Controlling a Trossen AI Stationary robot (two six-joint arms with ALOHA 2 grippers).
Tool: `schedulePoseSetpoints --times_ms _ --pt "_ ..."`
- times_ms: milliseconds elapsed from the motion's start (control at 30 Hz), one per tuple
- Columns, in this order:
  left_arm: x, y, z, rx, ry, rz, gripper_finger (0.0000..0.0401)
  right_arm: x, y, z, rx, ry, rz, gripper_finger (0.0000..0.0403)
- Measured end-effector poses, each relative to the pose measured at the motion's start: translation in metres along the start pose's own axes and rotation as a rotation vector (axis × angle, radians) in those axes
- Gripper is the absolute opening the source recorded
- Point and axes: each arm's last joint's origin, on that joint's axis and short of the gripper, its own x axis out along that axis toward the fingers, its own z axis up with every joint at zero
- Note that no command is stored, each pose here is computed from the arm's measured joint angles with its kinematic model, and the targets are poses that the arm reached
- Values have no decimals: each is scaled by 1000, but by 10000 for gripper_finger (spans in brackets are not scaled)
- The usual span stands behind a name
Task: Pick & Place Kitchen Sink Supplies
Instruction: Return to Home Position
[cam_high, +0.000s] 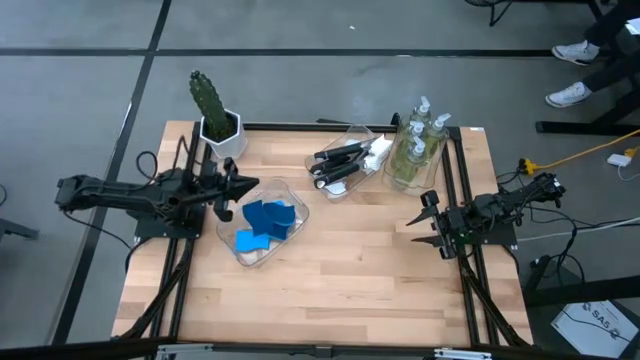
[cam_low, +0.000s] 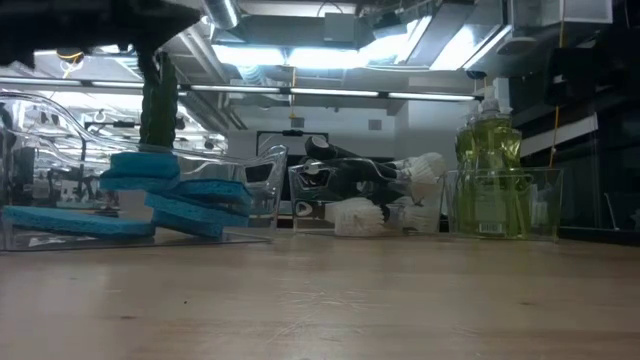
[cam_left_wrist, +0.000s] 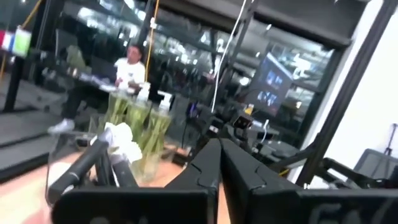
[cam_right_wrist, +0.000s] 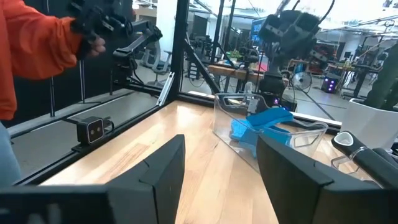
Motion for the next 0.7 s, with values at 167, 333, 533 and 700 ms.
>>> schedulePoseSetpoints --times_ms 167,333,533,700 --pt "-18 15 -23 22 -40 0 7 0 0 0 0 0 0 196" --pt "-27 25 -39 42 10 31 3 0 0 0 0 0 0 196" --pt "-34 30 -45 93 99 49 4 0 0 0 0 1 0 196" --pt "-42 37 -52 100 177 110 5 0 0 0 0 1 0 196"
